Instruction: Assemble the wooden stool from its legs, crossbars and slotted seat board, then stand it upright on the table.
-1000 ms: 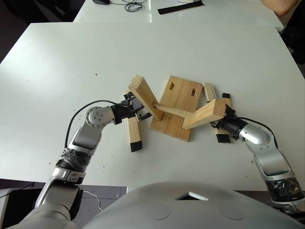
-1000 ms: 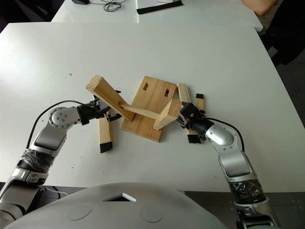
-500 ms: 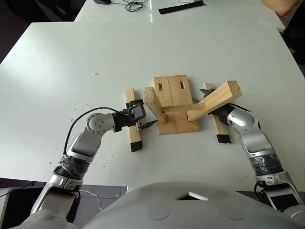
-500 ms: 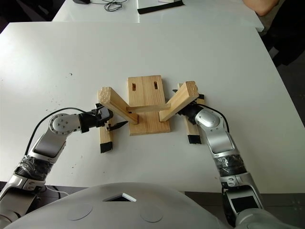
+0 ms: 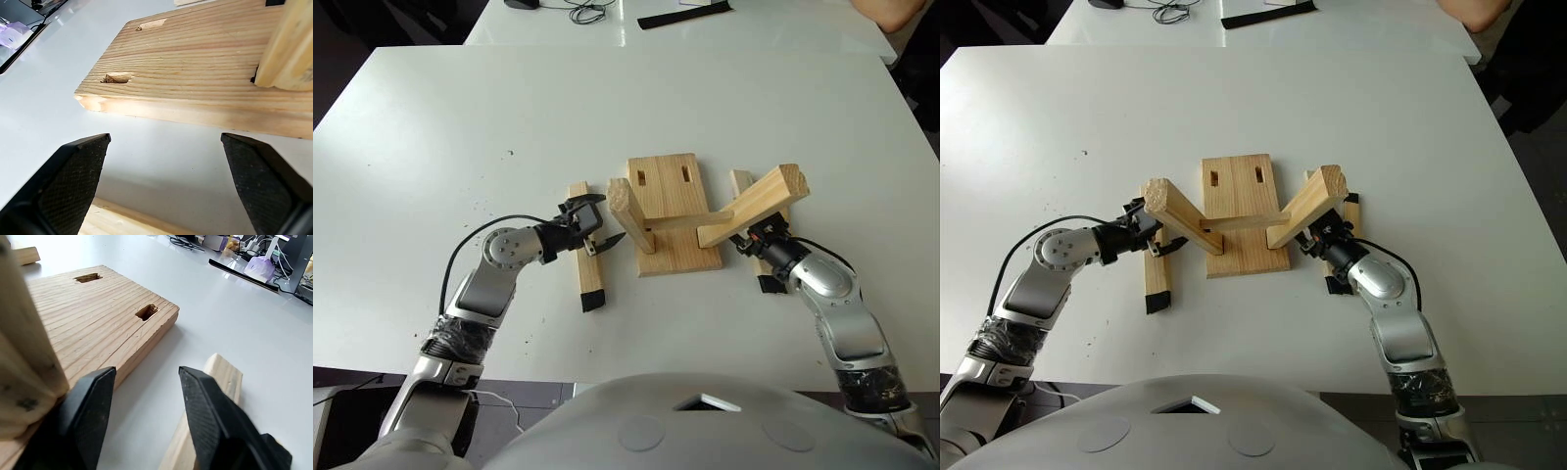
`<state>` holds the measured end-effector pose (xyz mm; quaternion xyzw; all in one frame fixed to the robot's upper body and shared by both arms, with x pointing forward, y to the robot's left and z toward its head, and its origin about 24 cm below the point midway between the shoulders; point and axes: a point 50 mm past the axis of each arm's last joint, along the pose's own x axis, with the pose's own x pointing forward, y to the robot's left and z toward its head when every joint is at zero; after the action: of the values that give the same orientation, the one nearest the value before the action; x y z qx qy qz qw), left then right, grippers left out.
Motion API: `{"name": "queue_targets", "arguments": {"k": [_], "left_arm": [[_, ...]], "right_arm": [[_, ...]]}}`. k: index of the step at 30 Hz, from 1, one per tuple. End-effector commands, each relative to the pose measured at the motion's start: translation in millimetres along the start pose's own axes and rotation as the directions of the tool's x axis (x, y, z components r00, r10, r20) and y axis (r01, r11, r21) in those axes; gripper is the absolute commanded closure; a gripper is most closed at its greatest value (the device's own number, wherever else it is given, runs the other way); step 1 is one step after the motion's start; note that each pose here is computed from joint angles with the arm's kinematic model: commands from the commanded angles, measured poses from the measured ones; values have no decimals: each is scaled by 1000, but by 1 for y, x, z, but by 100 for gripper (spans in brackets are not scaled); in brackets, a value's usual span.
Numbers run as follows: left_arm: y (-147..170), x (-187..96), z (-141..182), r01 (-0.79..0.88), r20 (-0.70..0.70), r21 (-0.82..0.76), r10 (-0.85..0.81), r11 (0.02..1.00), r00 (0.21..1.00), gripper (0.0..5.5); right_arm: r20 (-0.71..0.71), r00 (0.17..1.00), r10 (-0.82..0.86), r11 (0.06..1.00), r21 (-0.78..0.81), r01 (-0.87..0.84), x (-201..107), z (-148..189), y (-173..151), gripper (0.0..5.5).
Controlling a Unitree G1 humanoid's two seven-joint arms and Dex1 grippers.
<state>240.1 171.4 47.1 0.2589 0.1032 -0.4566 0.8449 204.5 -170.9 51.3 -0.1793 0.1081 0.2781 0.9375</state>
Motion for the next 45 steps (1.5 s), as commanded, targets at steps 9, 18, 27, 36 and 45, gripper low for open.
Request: {"name": "queue_targets", "arguments": {"k": [9,18,27,36,45], "left_arm": [[14,-12,4,-39,-23,48,40,998,999,130],[11,-18,14,-25,-4,49,25,998,1000,130],[13,-29,15,-119,-1,-50,119,992,993,130],[20,-57,56,-640,81,-437,736,633,672,130],[12,-56,71,-607,65,-475,714,637,697,105]], "right_arm": [[-97,995,34,994,-97,-43,-19,-11,19,311],[-53,998,32,995,-88,-37,-13,0,26,311],[-49,999,-16,998,-54,13,-17,3,21,311],[25,785,-619,779,144,610,-53,37,-28,311],[107,673,-732,678,216,702,-61,69,-50,249]]}}
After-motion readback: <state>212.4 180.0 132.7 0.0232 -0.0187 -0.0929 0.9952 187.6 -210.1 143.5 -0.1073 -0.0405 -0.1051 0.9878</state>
